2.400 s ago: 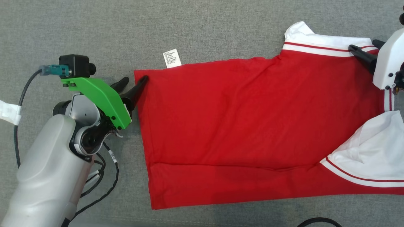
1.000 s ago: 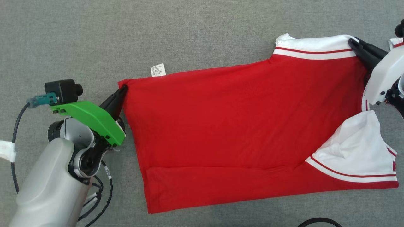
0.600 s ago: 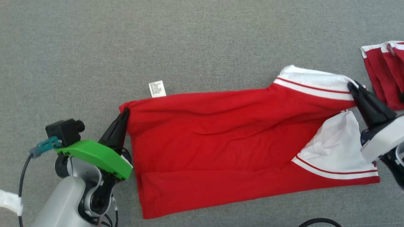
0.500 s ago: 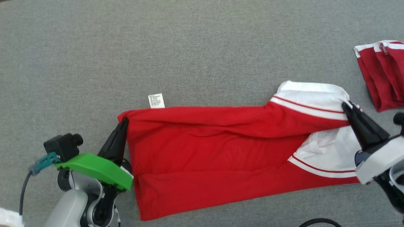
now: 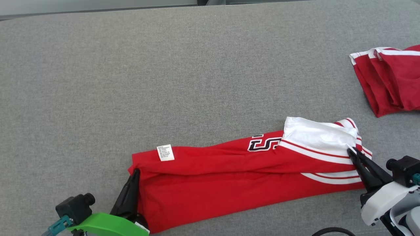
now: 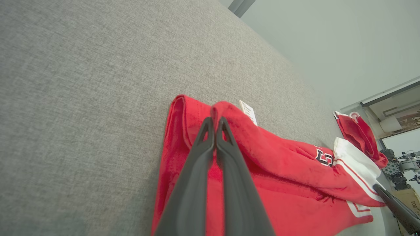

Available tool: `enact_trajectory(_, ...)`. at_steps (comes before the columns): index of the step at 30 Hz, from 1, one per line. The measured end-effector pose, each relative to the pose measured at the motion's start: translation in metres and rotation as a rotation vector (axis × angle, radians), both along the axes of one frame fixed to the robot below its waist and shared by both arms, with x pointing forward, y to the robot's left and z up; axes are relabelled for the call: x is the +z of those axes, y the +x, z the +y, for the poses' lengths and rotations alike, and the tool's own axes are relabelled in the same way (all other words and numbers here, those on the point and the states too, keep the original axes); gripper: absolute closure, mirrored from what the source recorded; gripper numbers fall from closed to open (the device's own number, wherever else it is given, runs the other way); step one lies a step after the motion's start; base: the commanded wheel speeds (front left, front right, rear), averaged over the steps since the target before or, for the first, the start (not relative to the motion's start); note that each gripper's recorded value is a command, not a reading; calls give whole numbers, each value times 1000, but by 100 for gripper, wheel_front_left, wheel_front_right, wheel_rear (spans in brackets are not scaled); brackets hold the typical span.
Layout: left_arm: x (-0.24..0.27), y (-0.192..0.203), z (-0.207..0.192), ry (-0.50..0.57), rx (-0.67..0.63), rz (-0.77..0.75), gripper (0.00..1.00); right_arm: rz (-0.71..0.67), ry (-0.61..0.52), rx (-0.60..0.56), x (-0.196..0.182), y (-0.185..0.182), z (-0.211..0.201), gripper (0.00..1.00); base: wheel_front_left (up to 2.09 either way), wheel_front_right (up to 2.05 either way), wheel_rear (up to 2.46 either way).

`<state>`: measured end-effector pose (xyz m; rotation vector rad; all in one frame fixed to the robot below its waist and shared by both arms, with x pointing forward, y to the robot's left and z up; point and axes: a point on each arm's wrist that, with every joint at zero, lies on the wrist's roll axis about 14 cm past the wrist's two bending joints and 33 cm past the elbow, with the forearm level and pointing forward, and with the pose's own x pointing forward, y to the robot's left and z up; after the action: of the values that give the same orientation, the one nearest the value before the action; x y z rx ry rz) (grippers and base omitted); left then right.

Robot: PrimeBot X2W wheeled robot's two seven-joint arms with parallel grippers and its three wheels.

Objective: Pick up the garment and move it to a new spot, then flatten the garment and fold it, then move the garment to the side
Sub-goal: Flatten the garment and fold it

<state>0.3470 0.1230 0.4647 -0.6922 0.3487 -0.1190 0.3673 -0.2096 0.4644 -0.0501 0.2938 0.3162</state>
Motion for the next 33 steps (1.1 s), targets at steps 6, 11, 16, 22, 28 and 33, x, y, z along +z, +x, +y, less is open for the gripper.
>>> enact_trajectory(6, 8, -6, -1, 21, -7, -24, 100, -74, -74, 61, 10, 20, 6, 100, 0, 0, 0)
enact_trajectory(11, 19, -9, -6, 39, -41, -50, 100, -157, -146, 106, 28, 44, 9, 100, 0, 0, 0)
enact_trajectory(16, 16, -31, -21, 23, -123, 15, 100, -265, -170, 141, 58, 59, 18, 100, 0, 0, 0)
enact_trajectory(22, 8, -51, -20, 1, -128, 94, 100, -324, -214, 189, 72, 36, 21, 100, 0, 0, 0)
enact_trajectory(28, -9, -57, -17, -3, -112, 152, 100, -232, -259, 198, 47, 9, 7, 100, 0, 0, 0)
enact_trajectory(33, -22, -60, -16, -4, -112, 191, 100, -159, -277, 184, 26, -4, -4, 100, 0, 0, 0)
